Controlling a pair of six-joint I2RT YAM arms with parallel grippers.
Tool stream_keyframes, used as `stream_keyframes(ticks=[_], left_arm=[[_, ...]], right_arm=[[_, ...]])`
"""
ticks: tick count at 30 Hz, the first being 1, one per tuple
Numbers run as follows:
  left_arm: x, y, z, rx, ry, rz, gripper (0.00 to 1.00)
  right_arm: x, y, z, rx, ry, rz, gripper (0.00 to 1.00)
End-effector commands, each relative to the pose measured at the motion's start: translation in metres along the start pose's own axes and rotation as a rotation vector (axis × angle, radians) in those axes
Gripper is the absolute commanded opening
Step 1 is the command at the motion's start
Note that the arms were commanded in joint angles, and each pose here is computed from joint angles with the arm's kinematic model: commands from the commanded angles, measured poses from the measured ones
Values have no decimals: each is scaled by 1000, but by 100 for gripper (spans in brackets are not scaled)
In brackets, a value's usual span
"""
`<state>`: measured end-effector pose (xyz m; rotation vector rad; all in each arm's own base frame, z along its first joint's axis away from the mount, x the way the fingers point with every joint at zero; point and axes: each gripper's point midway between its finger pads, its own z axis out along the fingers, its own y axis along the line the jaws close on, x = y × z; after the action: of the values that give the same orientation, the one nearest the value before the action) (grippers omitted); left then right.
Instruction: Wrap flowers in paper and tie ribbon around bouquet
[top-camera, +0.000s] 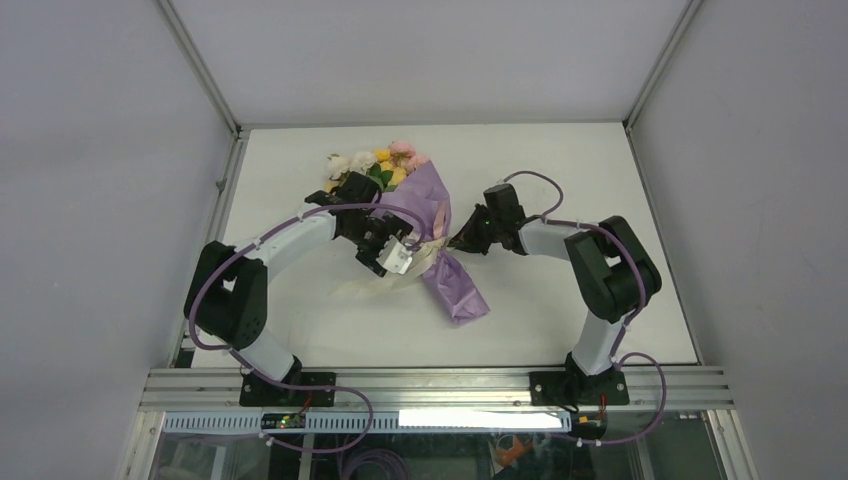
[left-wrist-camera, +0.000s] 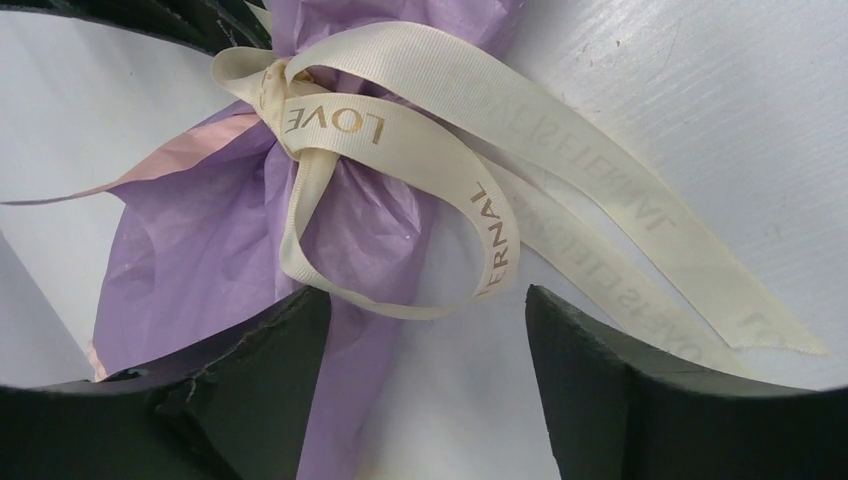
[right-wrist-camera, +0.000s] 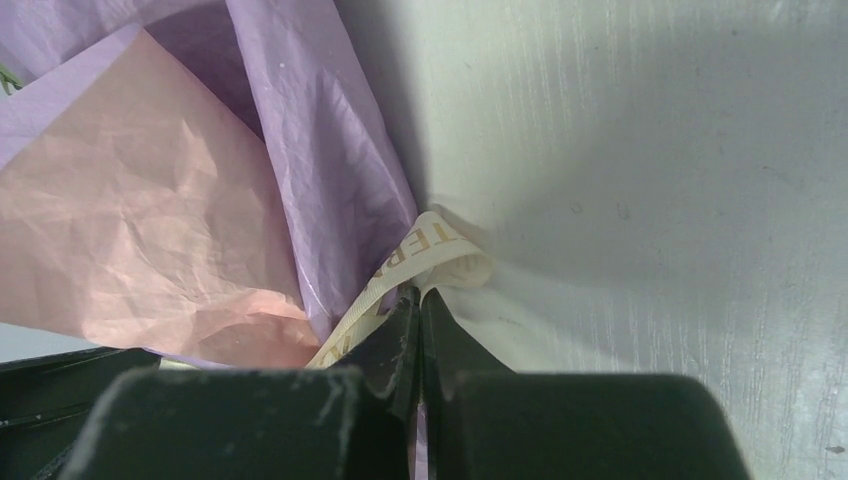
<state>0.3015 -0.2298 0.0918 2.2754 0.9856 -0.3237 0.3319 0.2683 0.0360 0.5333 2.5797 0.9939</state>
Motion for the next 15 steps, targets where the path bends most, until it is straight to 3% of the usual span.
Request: stream_keyframes(ticks=[1,6,9,12,15], left_arm=[[-12,20,3,-40,-48,55,78],[-13,21,11,-59,-63,90,90],[-8,29,18,-116,-56,97,88],[-7,40,22,-182,-55,69,77],[-8,45,22,-203,-61,42,46]], right_arm=[[-9,15,-3,-47,-14,-28,0],[-5,10,-1,-37,-1,-26,0],[-4,8,0,-35,4,-21,0],[-4,6,1,-34,8,-19,0],[-3,3,1,-29,11,-13,0]])
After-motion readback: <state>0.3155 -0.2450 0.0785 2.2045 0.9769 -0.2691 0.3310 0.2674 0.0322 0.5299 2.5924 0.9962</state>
